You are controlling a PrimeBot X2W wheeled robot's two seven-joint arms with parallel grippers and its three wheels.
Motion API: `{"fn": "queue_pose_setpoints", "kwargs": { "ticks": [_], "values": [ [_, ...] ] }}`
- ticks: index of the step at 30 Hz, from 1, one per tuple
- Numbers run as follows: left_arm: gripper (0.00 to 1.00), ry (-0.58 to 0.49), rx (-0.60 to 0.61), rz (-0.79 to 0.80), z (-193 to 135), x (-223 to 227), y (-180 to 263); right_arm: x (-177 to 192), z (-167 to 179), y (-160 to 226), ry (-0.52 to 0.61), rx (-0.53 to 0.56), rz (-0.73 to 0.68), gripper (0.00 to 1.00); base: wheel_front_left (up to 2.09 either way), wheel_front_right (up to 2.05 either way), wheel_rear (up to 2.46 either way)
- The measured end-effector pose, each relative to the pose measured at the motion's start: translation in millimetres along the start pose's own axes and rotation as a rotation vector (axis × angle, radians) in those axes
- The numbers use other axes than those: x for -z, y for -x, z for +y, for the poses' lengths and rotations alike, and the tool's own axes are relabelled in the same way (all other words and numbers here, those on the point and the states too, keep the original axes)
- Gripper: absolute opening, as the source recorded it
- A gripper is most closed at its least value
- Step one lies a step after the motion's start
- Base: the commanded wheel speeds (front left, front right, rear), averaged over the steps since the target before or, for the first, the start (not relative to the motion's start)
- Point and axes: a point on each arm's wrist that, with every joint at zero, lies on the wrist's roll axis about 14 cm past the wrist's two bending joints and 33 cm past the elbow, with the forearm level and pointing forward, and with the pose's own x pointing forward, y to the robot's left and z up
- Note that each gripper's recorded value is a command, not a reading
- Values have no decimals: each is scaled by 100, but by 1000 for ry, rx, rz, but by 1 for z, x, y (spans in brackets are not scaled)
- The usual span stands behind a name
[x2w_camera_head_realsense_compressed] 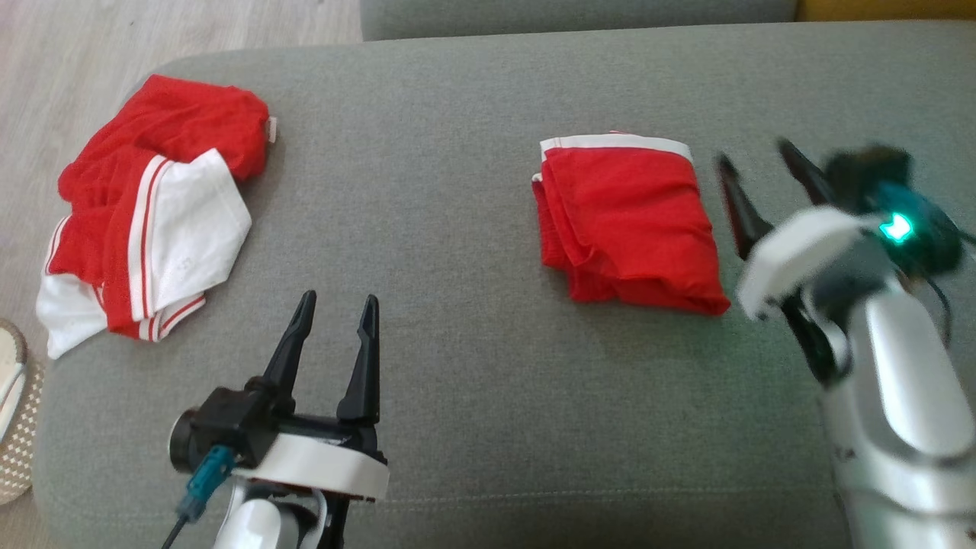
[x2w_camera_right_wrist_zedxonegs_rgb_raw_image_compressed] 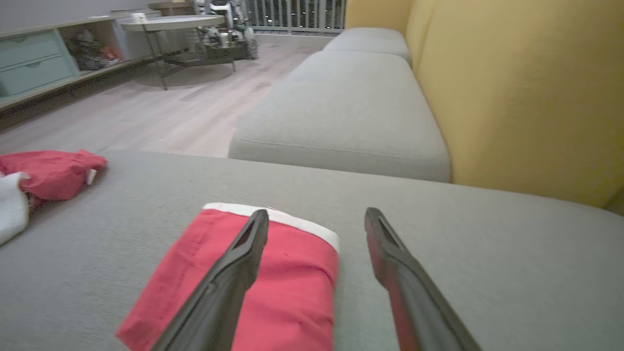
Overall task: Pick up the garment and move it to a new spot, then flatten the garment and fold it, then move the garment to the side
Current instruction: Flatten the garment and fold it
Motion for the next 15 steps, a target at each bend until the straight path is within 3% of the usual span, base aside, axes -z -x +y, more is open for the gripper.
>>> {"fn": "queue_pose_setpoints", "kwargs": {
  "ticks": [5,15],
  "values": [
    [100,-2,-1,-4,0,-1,2,36,-17,20,-26,57,66,100,0,0,0],
    [100,-9,-34,8,8,1,11,73,34,-6,87,-90,146,99,0,0,0]
  ]
}}
